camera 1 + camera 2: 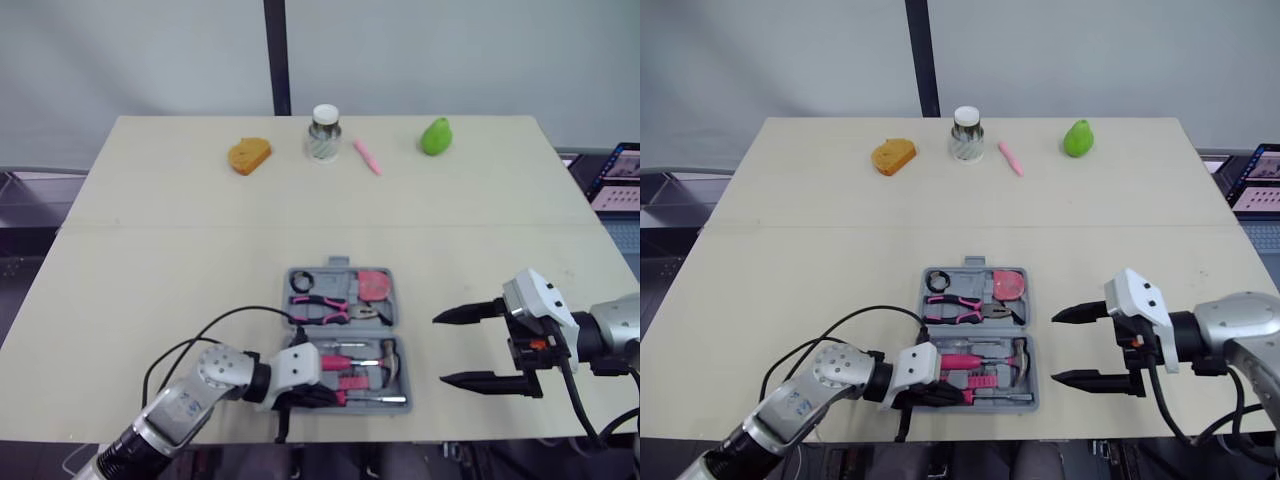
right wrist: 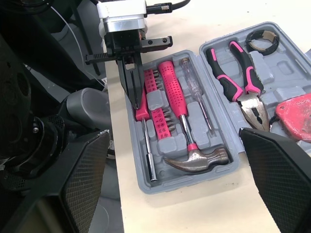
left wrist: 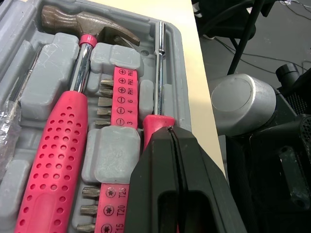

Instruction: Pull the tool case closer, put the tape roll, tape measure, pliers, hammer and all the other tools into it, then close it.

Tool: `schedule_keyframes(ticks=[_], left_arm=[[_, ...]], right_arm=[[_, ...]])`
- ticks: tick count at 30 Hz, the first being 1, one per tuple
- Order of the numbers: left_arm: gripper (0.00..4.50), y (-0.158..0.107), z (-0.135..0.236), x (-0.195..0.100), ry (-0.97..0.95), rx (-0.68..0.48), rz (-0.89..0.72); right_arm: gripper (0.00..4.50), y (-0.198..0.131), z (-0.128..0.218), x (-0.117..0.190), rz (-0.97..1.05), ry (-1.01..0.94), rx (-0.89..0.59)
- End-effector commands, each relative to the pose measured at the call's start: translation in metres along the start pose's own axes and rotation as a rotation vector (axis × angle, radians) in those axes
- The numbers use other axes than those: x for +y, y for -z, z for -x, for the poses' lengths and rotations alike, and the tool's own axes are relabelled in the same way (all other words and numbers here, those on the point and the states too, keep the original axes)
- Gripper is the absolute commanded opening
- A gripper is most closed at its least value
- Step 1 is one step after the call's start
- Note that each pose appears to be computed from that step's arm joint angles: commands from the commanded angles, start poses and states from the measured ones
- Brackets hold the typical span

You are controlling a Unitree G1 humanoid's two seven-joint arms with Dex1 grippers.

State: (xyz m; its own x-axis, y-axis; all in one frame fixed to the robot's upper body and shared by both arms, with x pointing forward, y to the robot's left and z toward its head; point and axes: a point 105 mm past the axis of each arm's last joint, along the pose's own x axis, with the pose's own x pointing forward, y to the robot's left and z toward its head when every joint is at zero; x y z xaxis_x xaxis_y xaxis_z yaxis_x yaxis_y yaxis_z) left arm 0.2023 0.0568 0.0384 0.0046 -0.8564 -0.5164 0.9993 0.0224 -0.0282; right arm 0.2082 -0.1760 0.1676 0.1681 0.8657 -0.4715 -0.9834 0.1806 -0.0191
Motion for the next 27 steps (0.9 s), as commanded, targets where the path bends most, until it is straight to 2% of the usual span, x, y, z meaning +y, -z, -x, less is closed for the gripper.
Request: schedule_keyframes(ticks=[1, 10, 16, 19, 23, 25, 27], left_arm=[[0.03, 0.02, -0.005, -0.008, 0.024, 0.082, 0.038], [0.03, 0.033, -0.007, -0.01, 0.028, 0.14, 0.066], [0.03, 0.034, -0.008, -0.01, 0.03, 0.138, 0.068], [0.03, 0.023, -0.003, -0.009, 0.025, 0.08, 0.073], [0.03, -0.014, 0.023, -0.005, -0.016, -0.095, 0.122], [0.03, -0.031, 0.053, 0.003, -0.104, -0.176, 0.157], [0.03, -0.036, 0.082, 0.012, -0.211, -0.211, 0.187]], right_arm=[[4.5, -0.008, 0.002, 0.002, 0.05, 0.003, -0.009], [4.5, -0.009, 0.002, 0.002, 0.05, 0.005, -0.007], [4.5, -0.009, 0.001, 0.002, 0.049, 0.006, -0.008], [4.5, -0.009, 0.001, 0.001, 0.046, 0.009, -0.015], [4.5, -0.009, 0.004, -0.001, 0.02, 0.033, -0.042], [4.5, -0.006, 0.009, -0.007, -0.026, 0.075, -0.072], [4.5, 0.002, 0.016, -0.016, -0.077, 0.13, -0.094]])
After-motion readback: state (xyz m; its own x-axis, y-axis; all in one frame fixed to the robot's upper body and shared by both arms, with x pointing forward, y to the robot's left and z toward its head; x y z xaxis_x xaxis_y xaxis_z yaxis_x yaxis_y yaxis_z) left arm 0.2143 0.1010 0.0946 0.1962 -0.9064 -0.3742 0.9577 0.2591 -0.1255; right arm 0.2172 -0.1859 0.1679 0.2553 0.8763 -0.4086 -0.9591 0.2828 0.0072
